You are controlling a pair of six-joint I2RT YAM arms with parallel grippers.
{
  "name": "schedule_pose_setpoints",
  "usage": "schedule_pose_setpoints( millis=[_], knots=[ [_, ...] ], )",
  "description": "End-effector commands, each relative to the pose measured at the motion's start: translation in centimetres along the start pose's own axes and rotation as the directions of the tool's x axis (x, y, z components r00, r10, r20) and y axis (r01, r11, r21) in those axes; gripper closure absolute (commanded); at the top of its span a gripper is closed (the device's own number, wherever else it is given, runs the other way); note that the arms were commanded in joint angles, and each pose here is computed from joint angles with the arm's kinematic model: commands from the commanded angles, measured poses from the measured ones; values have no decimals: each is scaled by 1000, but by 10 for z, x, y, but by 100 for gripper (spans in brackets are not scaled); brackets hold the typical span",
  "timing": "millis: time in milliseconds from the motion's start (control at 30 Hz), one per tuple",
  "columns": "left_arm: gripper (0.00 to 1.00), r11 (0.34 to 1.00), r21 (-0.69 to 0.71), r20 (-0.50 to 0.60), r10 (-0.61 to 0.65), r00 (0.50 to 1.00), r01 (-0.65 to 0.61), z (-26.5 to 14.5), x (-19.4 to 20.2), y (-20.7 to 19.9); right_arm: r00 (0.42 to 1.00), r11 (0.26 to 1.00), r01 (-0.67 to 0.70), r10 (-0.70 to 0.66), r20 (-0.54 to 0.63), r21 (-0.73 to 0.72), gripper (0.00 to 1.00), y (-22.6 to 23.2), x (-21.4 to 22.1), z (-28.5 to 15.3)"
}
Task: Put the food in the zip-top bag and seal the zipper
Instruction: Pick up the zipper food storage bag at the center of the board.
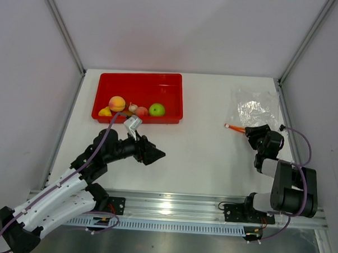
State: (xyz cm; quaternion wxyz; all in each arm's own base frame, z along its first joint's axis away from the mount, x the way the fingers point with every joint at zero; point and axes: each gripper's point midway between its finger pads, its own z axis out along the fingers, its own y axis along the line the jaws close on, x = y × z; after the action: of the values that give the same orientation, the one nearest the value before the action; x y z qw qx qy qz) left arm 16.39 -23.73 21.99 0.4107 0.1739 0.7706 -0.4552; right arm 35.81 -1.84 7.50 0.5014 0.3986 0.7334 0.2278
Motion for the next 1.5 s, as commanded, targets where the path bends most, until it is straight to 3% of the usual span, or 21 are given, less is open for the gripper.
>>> schedule_pose_setpoints(
  millis=[0,167,267,300,400,467,733,867,933,1033,1067,1467],
  knots=[
    [21,997,55,52,59,997,-62,-1,-15,-15,988,995,-10,25,153,-103,47,21,-34,10],
    [21,995,63,50,79,996,-82,1,-17,-17,980,988,-78,100,174,-131,50,14,-40,31],
    [21,994,67,28,80,996,-81,5,-14,-17,984,983,-105,124,125,-153,60,11,-32,49],
    [21,994,65,24,83,996,-84,7,-14,-17,982,970,-107,138,132,-217,71,24,-37,50],
    [22,995,63,3,82,997,-82,12,-13,-17,980,955,-114,154,128,-274,92,27,-33,51],
    [23,995,49,-17,84,996,-83,18,-9,-16,984,947,-110,146,99,-302,99,34,-28,50],
    [23,988,30,-28,150,988,-149,24,-6,-37,998,921,-17,36,42,-390,100,83,-27,7],
    [25,984,-21,-33,178,984,-179,22,1,-40,990,937,142,-142,24,-319,100,98,-13,-21],
    [27,976,-90,-46,193,980,-197,23,4,-33,981,919,192,-187,48,-343,100,118,-18,-43],
    [30,966,-110,-68,228,971,-234,23,6,-42,970,905,219,-242,-18,-366,100,135,-5,-72],
    [31,962,-114,-68,243,968,-249,23,7,-44,963,914,216,-257,-77,-344,100,128,7,-79],
    [30,924,-105,-9,369,930,-367,29,2,-117,875,842,277,-421,-241,-463,100,127,57,-205]
  ],
)
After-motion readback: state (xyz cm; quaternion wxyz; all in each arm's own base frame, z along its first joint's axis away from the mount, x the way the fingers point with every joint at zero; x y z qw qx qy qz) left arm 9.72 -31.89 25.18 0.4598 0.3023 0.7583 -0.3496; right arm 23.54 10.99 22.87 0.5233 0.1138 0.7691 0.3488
